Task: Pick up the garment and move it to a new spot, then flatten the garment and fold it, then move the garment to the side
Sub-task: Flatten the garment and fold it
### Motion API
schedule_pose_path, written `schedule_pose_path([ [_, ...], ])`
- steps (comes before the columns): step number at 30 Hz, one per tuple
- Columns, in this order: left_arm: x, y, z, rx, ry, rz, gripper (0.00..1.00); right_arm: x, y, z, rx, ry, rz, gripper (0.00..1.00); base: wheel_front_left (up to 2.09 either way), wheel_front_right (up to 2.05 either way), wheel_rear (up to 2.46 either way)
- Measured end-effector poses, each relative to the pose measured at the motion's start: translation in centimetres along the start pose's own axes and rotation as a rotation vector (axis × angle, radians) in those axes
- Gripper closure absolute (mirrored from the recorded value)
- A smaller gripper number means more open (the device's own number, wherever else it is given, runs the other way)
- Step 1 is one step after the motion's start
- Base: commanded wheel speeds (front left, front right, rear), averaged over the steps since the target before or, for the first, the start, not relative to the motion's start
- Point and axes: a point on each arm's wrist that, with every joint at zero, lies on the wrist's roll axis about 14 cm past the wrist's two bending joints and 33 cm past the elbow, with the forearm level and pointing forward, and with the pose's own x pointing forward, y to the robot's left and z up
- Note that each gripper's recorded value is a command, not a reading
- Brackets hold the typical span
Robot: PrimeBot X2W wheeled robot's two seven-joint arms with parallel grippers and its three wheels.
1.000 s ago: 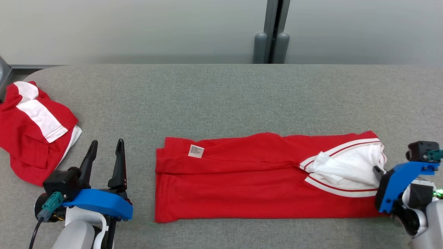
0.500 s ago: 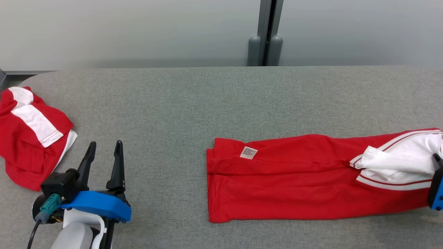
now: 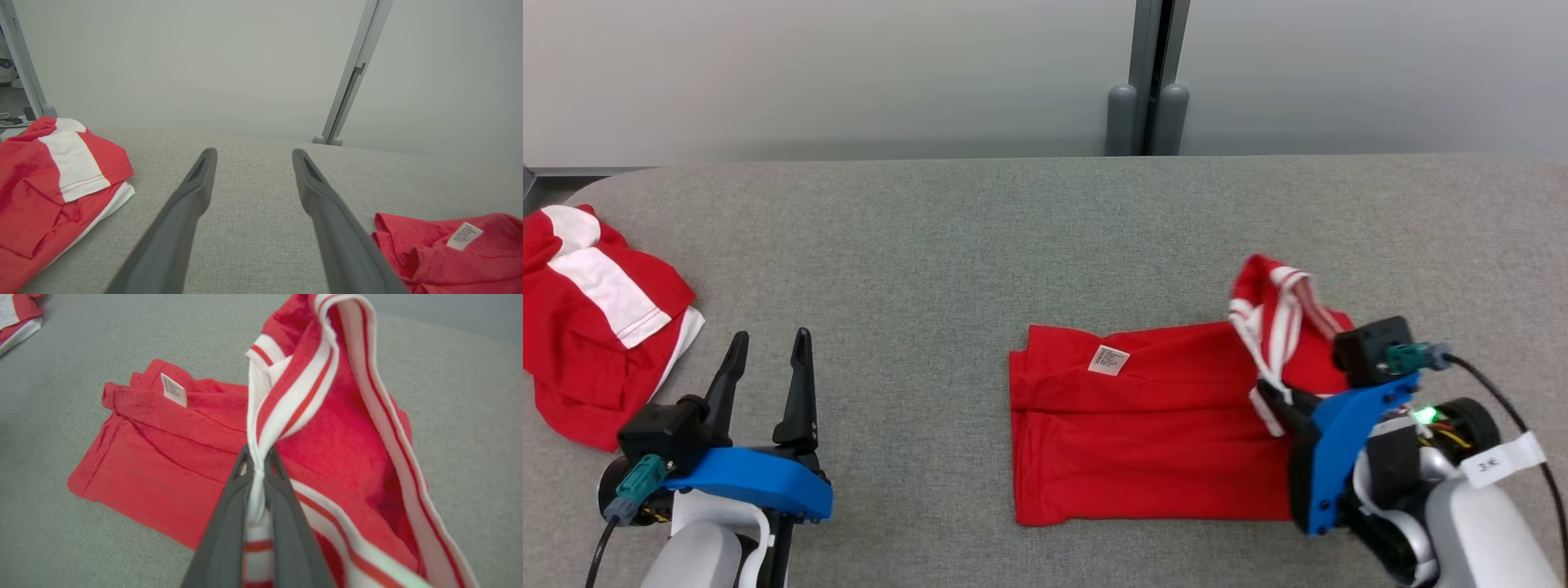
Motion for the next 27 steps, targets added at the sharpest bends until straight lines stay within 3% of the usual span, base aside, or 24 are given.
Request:
schedule_pose_path([
  [11,0.0,0.4,-0.3,-0.005,0.008,0.012,0.00,3.7,10.2,-0.6,-0.042,0.045,0.271,1.00,0.00,0.00,0.00],
  [27,-0.2,0.8,-0.5,-0.013,0.013,0.029,0.00,6.9,15.7,-1.5,-0.065,0.141,0.440,1.00,0.00,0.00,0.00],
])
